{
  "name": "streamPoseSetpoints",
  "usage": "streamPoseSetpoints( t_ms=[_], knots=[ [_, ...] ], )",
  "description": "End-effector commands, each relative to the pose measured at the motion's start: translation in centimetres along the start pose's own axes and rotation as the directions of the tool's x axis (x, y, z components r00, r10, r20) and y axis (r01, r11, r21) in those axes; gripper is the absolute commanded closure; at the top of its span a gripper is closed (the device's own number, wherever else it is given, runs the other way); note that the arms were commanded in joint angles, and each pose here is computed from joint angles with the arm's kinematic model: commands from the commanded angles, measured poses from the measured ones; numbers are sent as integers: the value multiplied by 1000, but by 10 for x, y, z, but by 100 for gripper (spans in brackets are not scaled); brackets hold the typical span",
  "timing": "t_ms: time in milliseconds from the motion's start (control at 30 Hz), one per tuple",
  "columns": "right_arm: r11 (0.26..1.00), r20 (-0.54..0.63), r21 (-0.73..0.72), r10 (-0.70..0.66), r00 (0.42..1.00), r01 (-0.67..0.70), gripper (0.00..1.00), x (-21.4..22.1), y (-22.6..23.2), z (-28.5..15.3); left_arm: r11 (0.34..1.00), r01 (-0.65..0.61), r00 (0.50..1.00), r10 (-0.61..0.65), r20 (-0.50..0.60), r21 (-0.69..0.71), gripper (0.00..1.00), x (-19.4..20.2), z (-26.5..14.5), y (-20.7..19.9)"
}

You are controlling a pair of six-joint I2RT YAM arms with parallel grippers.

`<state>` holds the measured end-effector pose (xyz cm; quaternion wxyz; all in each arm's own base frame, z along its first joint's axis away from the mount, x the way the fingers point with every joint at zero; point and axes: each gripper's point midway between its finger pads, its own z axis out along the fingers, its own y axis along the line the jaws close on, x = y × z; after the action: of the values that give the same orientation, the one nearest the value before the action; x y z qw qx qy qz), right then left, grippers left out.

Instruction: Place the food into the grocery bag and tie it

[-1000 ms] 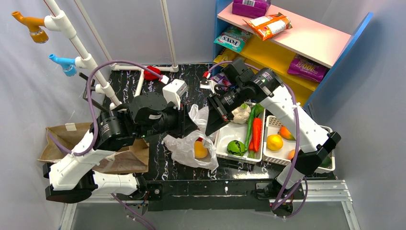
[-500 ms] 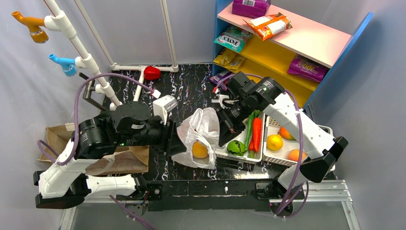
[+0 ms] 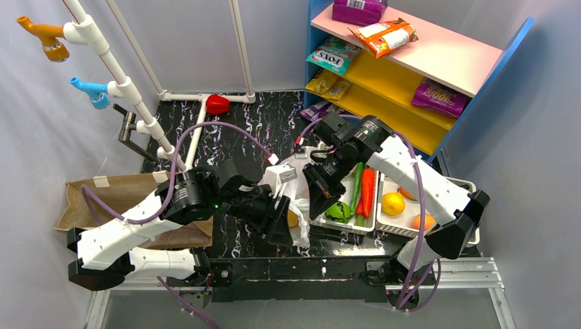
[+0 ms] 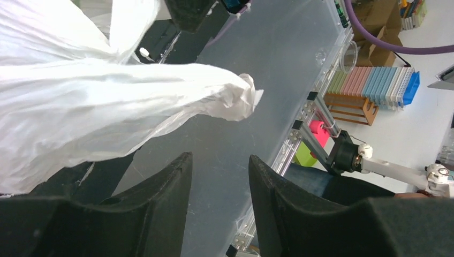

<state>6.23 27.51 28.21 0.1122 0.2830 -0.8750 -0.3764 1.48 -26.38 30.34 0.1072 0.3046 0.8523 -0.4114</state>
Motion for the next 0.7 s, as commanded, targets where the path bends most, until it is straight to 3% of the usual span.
streamPoseSetpoints(
  t_ms=[0,167,367,467,667],
  knots=[
    [998,13,-49,-33,999,33,99,6,15,-7,1000,-12,999,13,31,-15,59,-6,11,5],
    [998,-21,-52,-28,999,27,99,22,10,-4,995,-40,995,48,86,-91,55,-16,10,19],
    [998,-49,-52,-41,998,38,99,24,15,2,984,-101,987,118,110,-147,45,-26,6,25],
    [998,-53,-51,-42,998,40,99,23,16,5,974,-153,978,174,117,-170,39,-27,7,32],
    [998,-57,-51,-37,998,34,99,21,17,7,927,-319,930,346,124,-196,38,-30,7,40]
  ],
)
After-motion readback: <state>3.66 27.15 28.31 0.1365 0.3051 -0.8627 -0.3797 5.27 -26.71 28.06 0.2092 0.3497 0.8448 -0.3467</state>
